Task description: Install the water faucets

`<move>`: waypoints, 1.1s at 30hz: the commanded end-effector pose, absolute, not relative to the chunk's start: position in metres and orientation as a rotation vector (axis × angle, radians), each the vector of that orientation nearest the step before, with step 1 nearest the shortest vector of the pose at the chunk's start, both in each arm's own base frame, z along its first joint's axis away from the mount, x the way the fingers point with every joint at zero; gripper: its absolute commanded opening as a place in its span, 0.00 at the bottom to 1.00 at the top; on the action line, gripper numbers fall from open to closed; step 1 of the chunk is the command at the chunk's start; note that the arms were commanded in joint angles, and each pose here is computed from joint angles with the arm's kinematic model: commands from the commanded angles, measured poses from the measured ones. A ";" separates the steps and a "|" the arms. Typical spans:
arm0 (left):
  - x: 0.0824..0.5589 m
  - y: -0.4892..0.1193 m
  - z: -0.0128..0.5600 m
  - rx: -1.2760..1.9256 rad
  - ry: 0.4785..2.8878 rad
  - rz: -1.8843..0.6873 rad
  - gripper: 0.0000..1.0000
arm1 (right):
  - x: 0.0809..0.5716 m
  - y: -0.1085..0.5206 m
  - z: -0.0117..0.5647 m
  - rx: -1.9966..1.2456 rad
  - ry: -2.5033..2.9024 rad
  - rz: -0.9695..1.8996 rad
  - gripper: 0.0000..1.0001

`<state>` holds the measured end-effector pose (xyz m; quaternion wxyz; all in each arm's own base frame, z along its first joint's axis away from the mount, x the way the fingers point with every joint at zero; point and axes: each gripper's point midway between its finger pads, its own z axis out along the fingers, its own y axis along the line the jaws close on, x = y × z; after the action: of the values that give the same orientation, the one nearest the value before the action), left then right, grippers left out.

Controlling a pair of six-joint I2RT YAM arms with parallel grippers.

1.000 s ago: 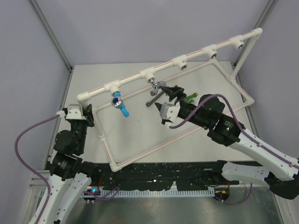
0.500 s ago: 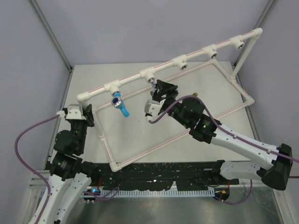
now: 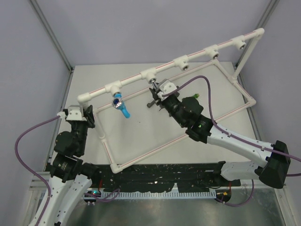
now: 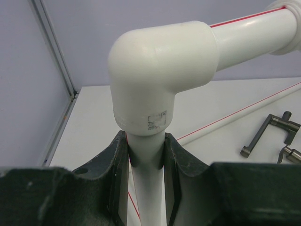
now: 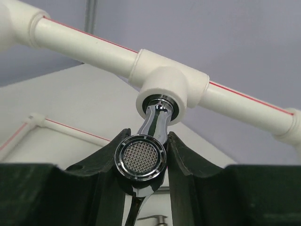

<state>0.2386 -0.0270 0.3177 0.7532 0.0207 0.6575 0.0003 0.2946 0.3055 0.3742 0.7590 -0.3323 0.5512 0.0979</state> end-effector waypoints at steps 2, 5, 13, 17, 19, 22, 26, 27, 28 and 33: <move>0.239 -0.032 0.300 0.108 1.489 0.015 0.00 | 0.269 0.309 0.441 -0.048 1.232 0.960 0.05; 0.239 -0.032 0.299 0.108 1.491 0.014 0.00 | 0.271 0.303 0.444 0.227 1.223 1.180 0.05; 0.239 -0.032 0.299 0.107 1.489 0.013 0.00 | 0.275 0.277 0.461 0.776 1.062 1.594 0.08; 0.239 -0.031 0.300 0.105 1.488 0.017 0.00 | 0.274 0.267 0.465 0.675 1.062 1.460 0.30; 0.239 -0.031 0.300 0.104 1.487 0.017 0.00 | 0.274 0.267 0.464 0.536 1.093 1.342 0.42; 0.240 -0.031 0.298 0.106 1.491 0.017 0.00 | 0.270 0.271 0.454 0.326 1.168 1.168 0.56; 0.239 -0.031 0.299 0.104 1.491 0.019 0.00 | 0.266 0.249 0.449 0.160 1.189 0.919 0.60; 0.240 -0.031 0.299 0.105 1.491 0.018 0.00 | 0.266 0.243 0.449 0.115 1.185 0.848 0.61; 0.239 -0.031 0.298 0.104 1.491 0.019 0.00 | 0.263 0.236 0.451 0.092 1.184 0.811 0.61; 0.240 -0.031 0.299 0.104 1.493 0.022 0.00 | 0.248 0.220 0.472 -0.239 1.103 0.515 0.61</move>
<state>0.2375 -0.0328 0.3179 0.7548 0.0305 0.6552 -0.0123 0.2574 0.2345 0.4496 0.7499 0.0306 0.5436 0.3757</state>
